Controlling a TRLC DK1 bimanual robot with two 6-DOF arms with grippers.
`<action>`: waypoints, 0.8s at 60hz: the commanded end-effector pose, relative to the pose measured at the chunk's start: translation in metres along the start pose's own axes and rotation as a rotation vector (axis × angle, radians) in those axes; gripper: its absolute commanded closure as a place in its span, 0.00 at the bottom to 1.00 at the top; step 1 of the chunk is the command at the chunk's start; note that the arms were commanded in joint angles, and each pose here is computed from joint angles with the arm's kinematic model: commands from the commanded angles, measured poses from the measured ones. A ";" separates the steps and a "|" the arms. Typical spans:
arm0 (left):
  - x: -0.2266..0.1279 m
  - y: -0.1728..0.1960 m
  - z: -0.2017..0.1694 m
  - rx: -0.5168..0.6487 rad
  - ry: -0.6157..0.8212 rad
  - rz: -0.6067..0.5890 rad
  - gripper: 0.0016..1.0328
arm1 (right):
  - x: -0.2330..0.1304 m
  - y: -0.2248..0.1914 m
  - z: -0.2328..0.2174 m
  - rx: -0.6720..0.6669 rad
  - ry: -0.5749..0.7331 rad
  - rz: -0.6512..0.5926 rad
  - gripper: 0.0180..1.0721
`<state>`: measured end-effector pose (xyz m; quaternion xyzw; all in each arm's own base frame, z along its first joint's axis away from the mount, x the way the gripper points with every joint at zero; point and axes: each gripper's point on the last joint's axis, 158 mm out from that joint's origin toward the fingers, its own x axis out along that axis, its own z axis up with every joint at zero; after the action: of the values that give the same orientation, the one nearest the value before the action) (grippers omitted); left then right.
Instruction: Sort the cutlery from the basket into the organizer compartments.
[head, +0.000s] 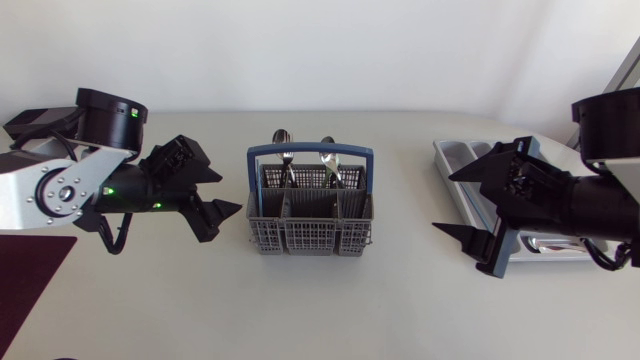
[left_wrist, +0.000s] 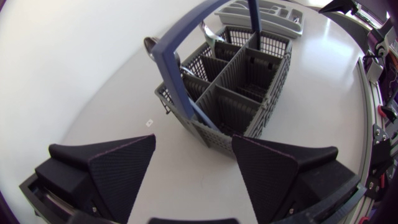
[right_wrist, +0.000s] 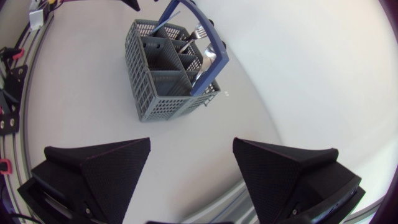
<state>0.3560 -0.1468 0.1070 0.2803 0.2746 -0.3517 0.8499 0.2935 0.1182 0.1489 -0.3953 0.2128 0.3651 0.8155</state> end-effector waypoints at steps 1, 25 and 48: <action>0.013 0.006 -0.006 -0.041 0.010 -0.012 0.18 | 0.015 0.014 -0.003 0.096 0.020 0.045 0.04; 0.055 0.017 -0.022 -0.066 0.053 -0.032 0.21 | 0.070 0.073 0.005 0.114 0.101 0.247 0.12; 0.080 0.042 -0.047 -0.153 0.096 -0.030 0.67 | 0.093 0.106 0.023 0.082 0.092 0.331 0.76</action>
<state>0.4126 -0.1233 0.0342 0.2416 0.3458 -0.3270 0.8456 0.2650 0.2146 0.0508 -0.3447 0.3259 0.4720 0.7431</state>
